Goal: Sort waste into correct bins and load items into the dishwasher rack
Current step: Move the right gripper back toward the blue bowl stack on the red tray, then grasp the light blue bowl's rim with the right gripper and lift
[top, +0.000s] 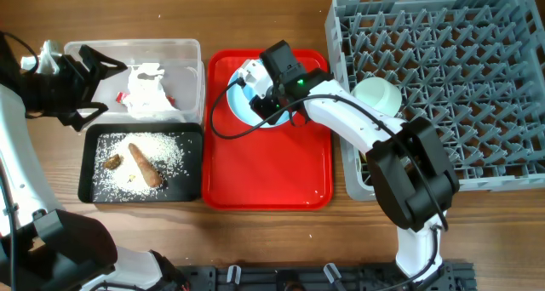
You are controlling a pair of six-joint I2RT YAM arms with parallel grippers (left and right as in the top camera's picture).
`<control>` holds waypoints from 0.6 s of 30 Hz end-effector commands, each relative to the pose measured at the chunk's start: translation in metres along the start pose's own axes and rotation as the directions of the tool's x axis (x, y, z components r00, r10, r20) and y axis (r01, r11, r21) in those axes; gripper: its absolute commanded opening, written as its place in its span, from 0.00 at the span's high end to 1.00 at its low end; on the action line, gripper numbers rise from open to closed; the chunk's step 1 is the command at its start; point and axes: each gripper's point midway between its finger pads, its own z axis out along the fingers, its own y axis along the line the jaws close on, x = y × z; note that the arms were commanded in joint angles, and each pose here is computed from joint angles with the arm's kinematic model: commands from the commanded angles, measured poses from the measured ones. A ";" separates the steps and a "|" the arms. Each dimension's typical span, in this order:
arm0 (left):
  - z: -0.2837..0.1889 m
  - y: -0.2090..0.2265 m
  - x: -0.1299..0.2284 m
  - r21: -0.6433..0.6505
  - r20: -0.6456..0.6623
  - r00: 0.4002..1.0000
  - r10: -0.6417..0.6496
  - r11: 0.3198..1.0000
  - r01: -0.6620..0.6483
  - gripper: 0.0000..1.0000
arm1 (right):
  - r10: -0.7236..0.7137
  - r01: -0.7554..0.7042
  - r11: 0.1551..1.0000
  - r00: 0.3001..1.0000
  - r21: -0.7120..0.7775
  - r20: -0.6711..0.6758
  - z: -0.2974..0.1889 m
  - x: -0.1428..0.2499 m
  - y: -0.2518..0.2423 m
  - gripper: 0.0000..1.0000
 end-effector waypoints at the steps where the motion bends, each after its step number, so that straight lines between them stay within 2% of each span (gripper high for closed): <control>1: 0.000 0.001 -0.002 0.001 0.003 1.000 -0.012 1.000 0.012 0.00 | 0.000 0.000 1.000 1.000 0.008 -0.031 0.009 0.009 -0.002 0.68; 12: 0.000 0.001 -0.002 0.001 0.003 1.000 -0.012 1.000 0.012 0.00 | 0.012 -0.008 0.999 0.997 0.047 -0.077 0.008 0.019 -0.008 0.71; 18: 0.000 0.001 -0.002 0.001 0.003 1.000 -0.012 1.000 0.012 0.00 | 0.016 -0.012 0.999 0.997 0.047 -0.076 0.008 0.019 -0.008 0.81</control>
